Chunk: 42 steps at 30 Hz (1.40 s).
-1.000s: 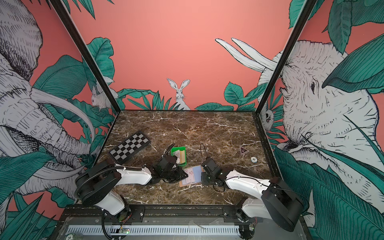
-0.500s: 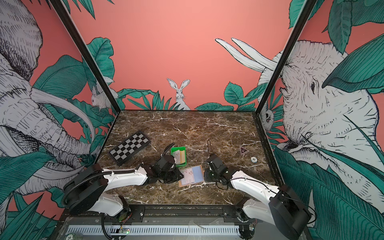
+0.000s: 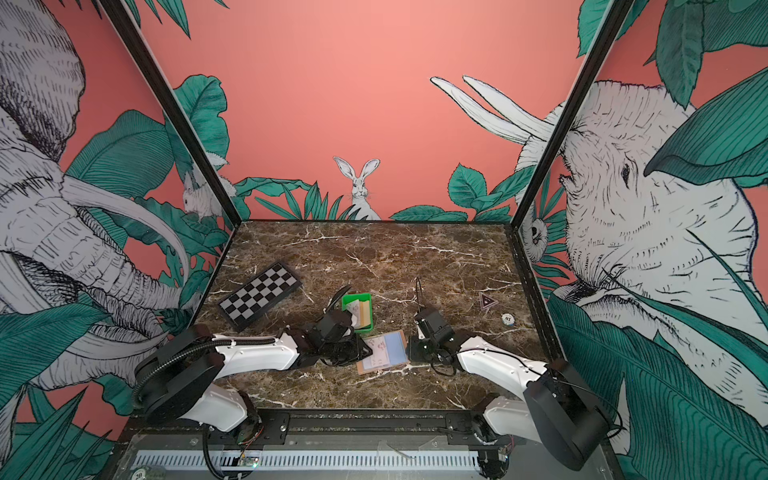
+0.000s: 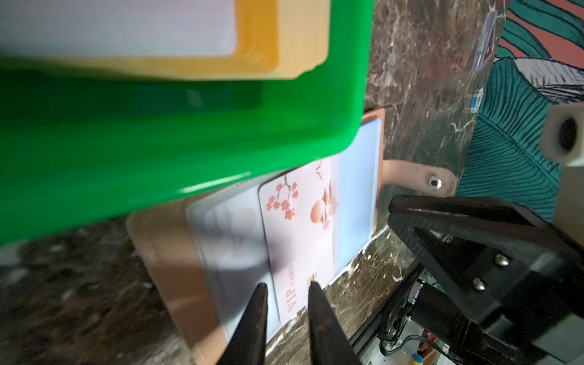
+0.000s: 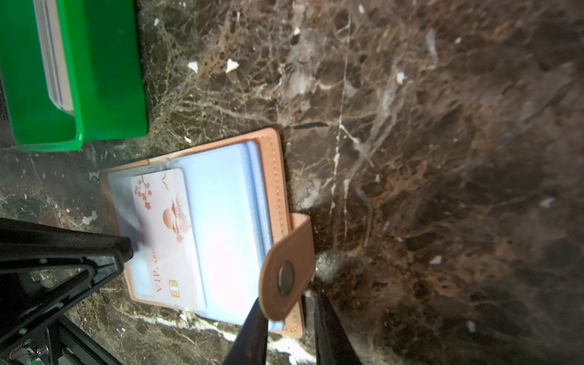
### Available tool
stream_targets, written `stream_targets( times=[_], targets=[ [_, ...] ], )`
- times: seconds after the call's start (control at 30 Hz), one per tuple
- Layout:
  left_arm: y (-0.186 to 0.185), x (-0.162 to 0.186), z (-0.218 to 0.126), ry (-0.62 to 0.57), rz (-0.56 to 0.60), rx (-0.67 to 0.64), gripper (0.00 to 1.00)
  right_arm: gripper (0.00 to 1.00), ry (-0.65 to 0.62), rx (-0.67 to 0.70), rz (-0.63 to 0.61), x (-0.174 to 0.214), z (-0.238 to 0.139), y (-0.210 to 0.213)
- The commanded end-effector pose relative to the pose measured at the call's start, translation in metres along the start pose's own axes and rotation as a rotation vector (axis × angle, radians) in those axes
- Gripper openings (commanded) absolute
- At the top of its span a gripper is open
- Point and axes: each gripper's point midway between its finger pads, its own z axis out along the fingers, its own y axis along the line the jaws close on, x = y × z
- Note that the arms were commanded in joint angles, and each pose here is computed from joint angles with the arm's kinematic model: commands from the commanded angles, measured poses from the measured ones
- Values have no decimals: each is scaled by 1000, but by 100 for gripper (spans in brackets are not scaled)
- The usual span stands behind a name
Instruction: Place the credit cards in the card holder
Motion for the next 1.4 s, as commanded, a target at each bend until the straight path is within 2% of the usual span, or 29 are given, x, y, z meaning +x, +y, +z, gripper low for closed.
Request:
stream_targets(
  times=[0.0,0.5,1.37],
  targets=[
    [0,4,3,9,-10,11,25,25,-1,-21,-6,0,5,1],
    [10,5,-4,9,-7,-45,26,23,32,-30,6,7,15,-1],
    [-28,-10,27,3,-14,120,25,21,55,-86,-5,15,18,5]
  ],
)
